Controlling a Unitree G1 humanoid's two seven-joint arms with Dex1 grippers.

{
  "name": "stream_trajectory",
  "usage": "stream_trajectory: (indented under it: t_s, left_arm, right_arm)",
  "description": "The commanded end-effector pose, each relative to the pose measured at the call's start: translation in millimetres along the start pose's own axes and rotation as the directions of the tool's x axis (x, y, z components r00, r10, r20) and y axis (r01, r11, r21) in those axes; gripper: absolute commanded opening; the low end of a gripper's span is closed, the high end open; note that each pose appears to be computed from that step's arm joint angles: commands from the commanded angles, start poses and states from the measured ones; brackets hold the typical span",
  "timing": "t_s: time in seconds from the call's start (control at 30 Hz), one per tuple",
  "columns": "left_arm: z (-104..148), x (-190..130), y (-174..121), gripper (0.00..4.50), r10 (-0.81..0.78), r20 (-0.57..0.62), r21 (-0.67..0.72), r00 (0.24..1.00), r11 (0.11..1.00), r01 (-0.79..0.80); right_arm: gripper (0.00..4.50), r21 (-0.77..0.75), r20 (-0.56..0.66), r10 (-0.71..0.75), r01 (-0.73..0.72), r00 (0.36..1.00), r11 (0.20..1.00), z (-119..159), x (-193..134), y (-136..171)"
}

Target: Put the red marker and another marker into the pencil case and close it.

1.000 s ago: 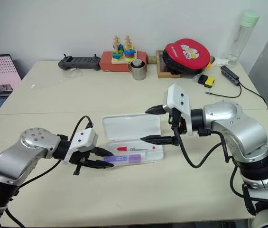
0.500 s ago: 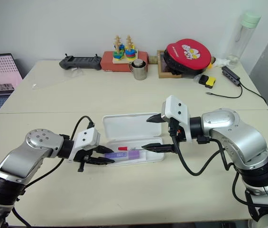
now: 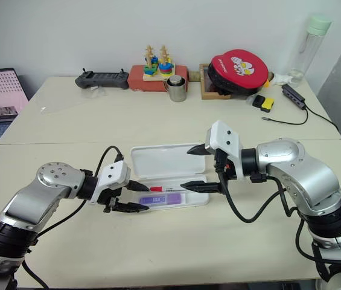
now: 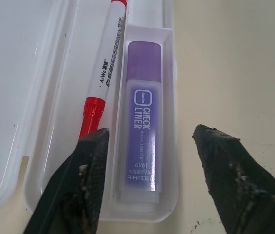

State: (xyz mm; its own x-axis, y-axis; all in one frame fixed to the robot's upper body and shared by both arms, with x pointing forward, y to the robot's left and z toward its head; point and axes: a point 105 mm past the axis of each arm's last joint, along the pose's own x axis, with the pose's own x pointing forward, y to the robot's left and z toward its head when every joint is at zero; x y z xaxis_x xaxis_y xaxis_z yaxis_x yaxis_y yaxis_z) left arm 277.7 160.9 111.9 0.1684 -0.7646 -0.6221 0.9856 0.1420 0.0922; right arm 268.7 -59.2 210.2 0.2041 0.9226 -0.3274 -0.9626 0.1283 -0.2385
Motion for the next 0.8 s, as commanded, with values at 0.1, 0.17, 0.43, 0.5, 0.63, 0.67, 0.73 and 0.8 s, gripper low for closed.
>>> stream_trajectory:
  t_s: [0.1, 0.17, 0.43, 0.5, 0.63, 0.67, 0.73, 0.8]
  left_arm:
    - [38, -19, 9, 4.27, 0.08, 0.21, -0.072, 0.974, 0.995, -0.066]
    - [55, -32, 16, 4.49, 0.147, 0.317, -0.137, 0.937, 0.985, -0.108]
    - [66, -138, 105, 4.49, 0.773, 0.444, -0.621, 0.453, 0.63, -0.466]
    - [44, -142, 119, 4.49, 0.846, 0.33, -0.664, 0.418, 0.523, -0.534]
    - [8, -125, 126, 4.49, 0.873, 0.155, -0.638, 0.463, 0.447, -0.628]
    - [2, -120, 127, 4.49, 0.872, 0.132, -0.645, 0.472, 0.437, -0.626]
    - [-6, -110, 128, 4.49, 0.863, 0.106, -0.651, 0.495, 0.436, -0.621]
    - [-15, -98, 127, 4.49, 0.84, 0.084, -0.648, 0.537, 0.455, -0.611]
  right_arm:
    - [4.5, -0.038, 0.048, -0.005, 0.007, 0.999, 0.999, 14, -2, 3]
    - [4.5, -0.039, 0.076, -0.008, 0.011, 0.997, 0.999, 19, -3, 3]
    - [4.5, -0.025, 0.237, -0.076, 0.085, 0.968, 0.996, 52, -2, -19]
    - [4.5, -0.027, 0.249, -0.088, 0.098, 0.965, 0.995, 55, 1, -23]
    - [4.5, -0.036, 0.257, -0.096, 0.109, 0.962, 0.993, 59, 6, -27]
    - [4.5, -0.038, 0.262, -0.097, 0.111, 0.96, 0.993, 60, 7, -27]
    - [4.5, -0.04, 0.27, -0.097, 0.112, 0.958, 0.993, 62, 8, -26]
    - [4.5, -0.043, 0.274, -0.097, 0.112, 0.957, 0.993, 64, 10, -25]
